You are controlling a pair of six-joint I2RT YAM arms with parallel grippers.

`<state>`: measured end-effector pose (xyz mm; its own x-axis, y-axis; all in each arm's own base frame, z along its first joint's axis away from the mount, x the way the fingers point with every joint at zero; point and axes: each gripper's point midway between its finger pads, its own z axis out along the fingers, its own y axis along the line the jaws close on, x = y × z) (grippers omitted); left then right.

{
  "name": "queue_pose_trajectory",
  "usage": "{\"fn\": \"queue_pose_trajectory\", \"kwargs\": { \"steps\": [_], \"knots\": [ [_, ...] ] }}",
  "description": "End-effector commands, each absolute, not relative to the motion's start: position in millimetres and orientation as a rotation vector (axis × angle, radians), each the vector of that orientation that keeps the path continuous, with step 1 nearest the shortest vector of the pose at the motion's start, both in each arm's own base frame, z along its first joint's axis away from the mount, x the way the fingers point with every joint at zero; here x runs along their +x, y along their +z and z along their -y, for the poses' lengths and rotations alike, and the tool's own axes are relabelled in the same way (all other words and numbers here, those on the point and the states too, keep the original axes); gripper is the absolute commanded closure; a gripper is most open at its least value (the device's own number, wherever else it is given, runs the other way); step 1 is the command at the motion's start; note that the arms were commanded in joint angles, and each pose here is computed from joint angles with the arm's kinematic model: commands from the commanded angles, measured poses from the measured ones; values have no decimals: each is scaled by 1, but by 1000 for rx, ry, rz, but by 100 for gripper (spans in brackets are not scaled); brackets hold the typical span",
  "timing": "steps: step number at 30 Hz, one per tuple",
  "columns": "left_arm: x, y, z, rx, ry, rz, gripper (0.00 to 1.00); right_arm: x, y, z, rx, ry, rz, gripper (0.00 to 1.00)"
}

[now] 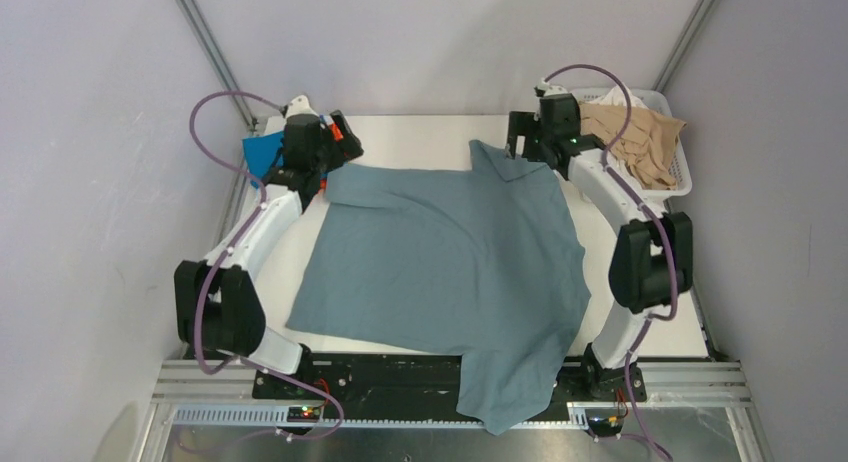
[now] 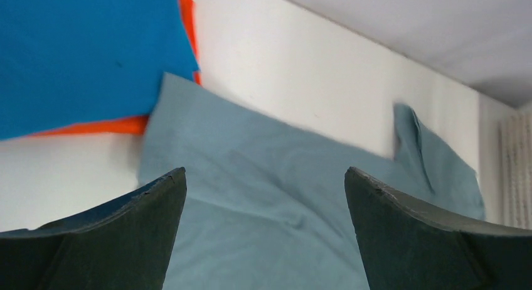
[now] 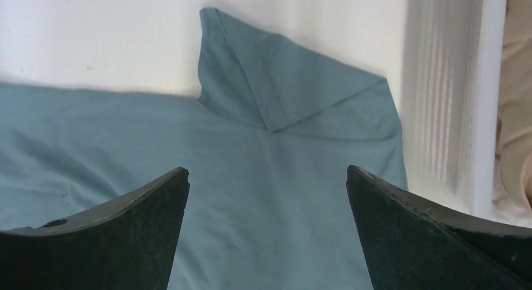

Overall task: Fold and stack the t-shirts
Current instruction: Flatten out the tshirt

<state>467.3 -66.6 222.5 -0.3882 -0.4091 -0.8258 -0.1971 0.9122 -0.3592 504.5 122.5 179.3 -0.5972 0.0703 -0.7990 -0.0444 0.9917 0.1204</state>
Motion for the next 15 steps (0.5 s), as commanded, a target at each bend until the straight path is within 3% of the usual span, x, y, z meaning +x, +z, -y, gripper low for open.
{"fn": "queue_pose_trajectory", "kwargs": {
  "steps": [1,9,15],
  "knots": [
    [423,168,107,-387,-403,-2149,0,472,163,-141,-112,288,-2266,1],
    [360,95,126,-399,-392,-2324,0,492,117,-154,-636,-184,-2287,1],
    [328,57,106,-480,-288,-2387,0,520,98,-145,-616,-294,-2334,4]
  ]
}}
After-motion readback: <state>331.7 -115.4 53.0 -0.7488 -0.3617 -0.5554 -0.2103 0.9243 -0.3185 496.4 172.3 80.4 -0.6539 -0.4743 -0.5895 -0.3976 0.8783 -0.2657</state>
